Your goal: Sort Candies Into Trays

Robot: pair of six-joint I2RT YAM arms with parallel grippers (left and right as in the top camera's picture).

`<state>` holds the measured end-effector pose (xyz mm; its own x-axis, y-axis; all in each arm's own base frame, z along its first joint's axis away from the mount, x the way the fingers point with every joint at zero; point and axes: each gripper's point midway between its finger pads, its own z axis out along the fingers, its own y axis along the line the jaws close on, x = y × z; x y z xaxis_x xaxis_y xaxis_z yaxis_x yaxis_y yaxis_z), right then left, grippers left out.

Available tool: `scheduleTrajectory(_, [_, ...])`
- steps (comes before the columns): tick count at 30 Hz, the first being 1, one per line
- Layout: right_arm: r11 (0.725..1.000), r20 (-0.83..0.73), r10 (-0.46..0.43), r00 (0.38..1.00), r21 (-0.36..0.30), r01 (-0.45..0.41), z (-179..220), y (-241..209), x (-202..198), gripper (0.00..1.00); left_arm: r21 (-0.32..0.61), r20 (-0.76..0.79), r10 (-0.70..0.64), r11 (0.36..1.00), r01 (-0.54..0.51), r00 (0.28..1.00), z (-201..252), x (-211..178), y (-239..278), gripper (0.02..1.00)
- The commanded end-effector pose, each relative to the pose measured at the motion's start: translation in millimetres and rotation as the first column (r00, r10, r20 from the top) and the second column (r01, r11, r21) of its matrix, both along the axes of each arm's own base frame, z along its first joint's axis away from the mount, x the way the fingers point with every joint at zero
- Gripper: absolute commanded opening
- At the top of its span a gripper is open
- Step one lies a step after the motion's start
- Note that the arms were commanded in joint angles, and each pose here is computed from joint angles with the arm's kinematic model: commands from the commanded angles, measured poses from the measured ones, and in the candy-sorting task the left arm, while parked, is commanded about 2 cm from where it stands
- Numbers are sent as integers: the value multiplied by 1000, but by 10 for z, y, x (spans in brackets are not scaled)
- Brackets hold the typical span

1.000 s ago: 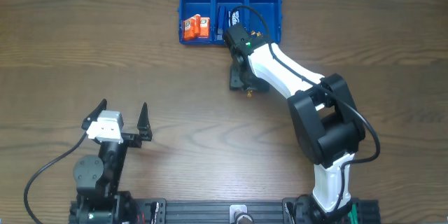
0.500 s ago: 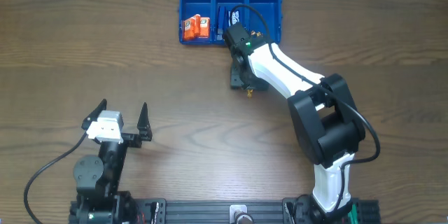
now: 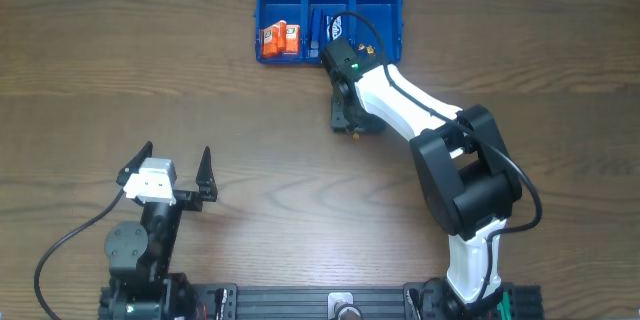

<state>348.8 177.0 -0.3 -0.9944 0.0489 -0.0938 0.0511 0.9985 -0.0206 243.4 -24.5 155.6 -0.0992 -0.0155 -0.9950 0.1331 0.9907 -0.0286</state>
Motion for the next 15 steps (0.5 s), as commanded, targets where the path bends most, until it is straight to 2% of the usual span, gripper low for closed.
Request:
scheduleTrajectory(1, [1000, -20, -4, 1000, -21, 4, -88, -46, -47, 356, 5, -46, -12, 1000, 12, 999, -160, -9, -17, 998])
scheduleTrajectory(9, [1000, -23, -4, 1000, -19, 4, -88, -43, -53, 200, 5, -46, -12, 1000, 12, 999, -159, -9, -17, 998])
scheduleTrajectory(15, [1000, -27, -3, 1000, -12, 3, -51, -38, -71, 150, 5, -46, -12, 1000, 12, 999, -159, -9, -17, 996])
